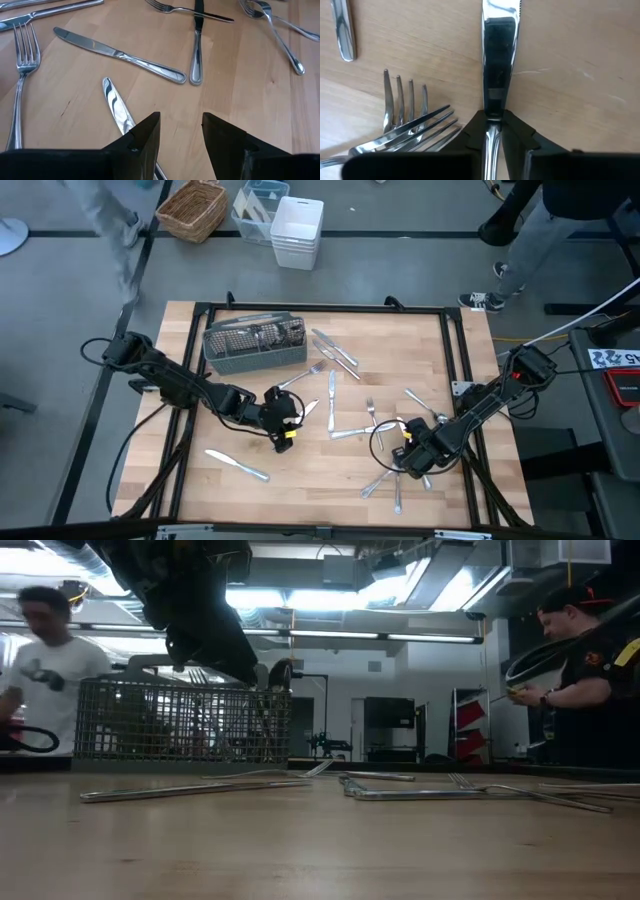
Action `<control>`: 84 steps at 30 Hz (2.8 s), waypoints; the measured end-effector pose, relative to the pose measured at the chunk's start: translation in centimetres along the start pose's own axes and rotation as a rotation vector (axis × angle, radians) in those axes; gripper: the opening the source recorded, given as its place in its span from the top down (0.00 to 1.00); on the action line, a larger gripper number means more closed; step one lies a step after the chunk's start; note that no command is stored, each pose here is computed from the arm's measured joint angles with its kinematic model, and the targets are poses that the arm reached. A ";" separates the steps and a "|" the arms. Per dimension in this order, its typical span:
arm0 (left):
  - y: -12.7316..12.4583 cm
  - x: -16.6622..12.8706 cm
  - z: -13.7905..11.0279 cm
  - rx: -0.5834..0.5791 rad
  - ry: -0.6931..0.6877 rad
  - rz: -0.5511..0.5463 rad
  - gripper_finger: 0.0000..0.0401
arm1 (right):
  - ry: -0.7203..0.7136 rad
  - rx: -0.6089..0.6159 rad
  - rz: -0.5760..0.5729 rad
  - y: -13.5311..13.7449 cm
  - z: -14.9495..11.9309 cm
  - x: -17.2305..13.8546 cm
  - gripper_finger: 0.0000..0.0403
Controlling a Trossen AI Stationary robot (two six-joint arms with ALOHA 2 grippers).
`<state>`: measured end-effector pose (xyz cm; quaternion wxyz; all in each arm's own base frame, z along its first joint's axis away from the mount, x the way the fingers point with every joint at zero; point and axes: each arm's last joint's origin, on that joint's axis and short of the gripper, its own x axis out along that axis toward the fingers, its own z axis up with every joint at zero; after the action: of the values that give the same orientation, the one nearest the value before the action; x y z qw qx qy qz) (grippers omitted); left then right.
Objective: Sort silverware
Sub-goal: Put the silver table knife into the silverware rack
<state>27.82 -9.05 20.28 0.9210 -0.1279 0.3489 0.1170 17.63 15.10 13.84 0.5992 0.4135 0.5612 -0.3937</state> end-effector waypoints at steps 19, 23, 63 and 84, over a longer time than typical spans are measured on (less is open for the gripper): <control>1.0 -3.6 -0.2 -0.064 0.057 0.036 0.65 | -0.150 -0.024 0.147 -0.5 0.9 -2.5 0.88; 1.0 -4.9 -0.5 -0.068 0.039 0.075 0.65 | -0.211 -0.036 0.211 -0.6 1.3 -3.4 0.88; -0.6 -10.0 -8.7 -0.293 -0.243 0.203 0.65 | -1.661 -0.617 0.910 8.2 19.8 -13.5 0.88; -1.1 -10.7 -9.4 -0.237 -0.252 0.171 0.65 | -1.697 -0.943 0.887 26.0 33.2 -10.9 0.88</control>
<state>14.56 -14.43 20.85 0.9226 -0.1895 0.2242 0.2501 52.84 -6.89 27.02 0.9833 -0.1022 -0.1446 -0.0427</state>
